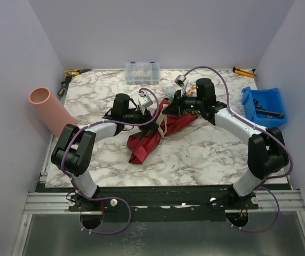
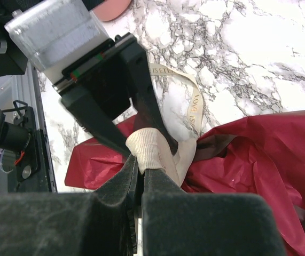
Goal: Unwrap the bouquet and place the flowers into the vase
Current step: Untie the ribbon from the wrapping paper.
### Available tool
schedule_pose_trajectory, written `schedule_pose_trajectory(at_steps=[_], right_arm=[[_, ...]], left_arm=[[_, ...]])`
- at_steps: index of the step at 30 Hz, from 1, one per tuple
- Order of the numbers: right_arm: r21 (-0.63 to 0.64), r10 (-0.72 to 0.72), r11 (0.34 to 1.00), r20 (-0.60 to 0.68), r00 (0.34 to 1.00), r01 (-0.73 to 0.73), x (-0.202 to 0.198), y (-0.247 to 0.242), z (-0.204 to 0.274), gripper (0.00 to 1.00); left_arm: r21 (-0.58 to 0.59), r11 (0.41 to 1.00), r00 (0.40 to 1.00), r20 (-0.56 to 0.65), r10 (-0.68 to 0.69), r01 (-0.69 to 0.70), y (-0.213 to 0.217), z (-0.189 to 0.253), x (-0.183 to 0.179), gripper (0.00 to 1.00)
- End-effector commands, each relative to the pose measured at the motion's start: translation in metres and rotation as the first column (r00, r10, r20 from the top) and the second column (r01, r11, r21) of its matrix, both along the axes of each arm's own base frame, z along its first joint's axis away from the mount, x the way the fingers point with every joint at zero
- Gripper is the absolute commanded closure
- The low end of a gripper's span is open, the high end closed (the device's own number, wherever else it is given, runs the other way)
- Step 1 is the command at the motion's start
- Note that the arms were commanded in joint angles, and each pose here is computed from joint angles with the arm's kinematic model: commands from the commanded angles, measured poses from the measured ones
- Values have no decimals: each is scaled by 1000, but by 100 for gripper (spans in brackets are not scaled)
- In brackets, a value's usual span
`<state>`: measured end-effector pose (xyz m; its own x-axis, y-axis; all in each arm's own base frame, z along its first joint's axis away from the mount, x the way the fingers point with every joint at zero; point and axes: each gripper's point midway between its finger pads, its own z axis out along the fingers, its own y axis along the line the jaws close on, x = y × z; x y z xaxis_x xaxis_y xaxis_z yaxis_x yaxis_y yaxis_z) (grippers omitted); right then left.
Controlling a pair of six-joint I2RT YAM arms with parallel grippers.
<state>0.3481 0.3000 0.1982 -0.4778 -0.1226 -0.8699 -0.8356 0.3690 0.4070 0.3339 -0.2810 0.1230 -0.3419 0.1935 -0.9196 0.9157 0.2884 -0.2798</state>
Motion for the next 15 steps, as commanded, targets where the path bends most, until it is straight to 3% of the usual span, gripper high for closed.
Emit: schedule_pose_trajectory(at_steps=[1,3,10,12,14,15], right_arm=[[17,11,1000,23,1000,-11,-1,-2,11,98],[15,5,1000,21,1000,-5,0,-3,10,97],[0,17,1000,-12,1000,-17,1,-2,-1,77],[3,30,1000,-22,999,-30,0,-1,-1,65],[8,40,999,-28,999,-40,-2,-1,-2,45],[13,51,999,-29,998,-50,-4,0,-2,42]], left_arm=[[23,999,1000,17,21,-21,-2,-2,8,78],[-1,1000,1000,-1,23,-23,-5,9,8,100],[-160,987,992,-124,-29,9,-21,92,-2,100],[-182,983,987,-159,-23,-7,-22,108,1,100],[-198,980,982,-190,-6,-33,-23,119,5,100],[-207,977,979,-204,0,-44,-24,125,6,100]])
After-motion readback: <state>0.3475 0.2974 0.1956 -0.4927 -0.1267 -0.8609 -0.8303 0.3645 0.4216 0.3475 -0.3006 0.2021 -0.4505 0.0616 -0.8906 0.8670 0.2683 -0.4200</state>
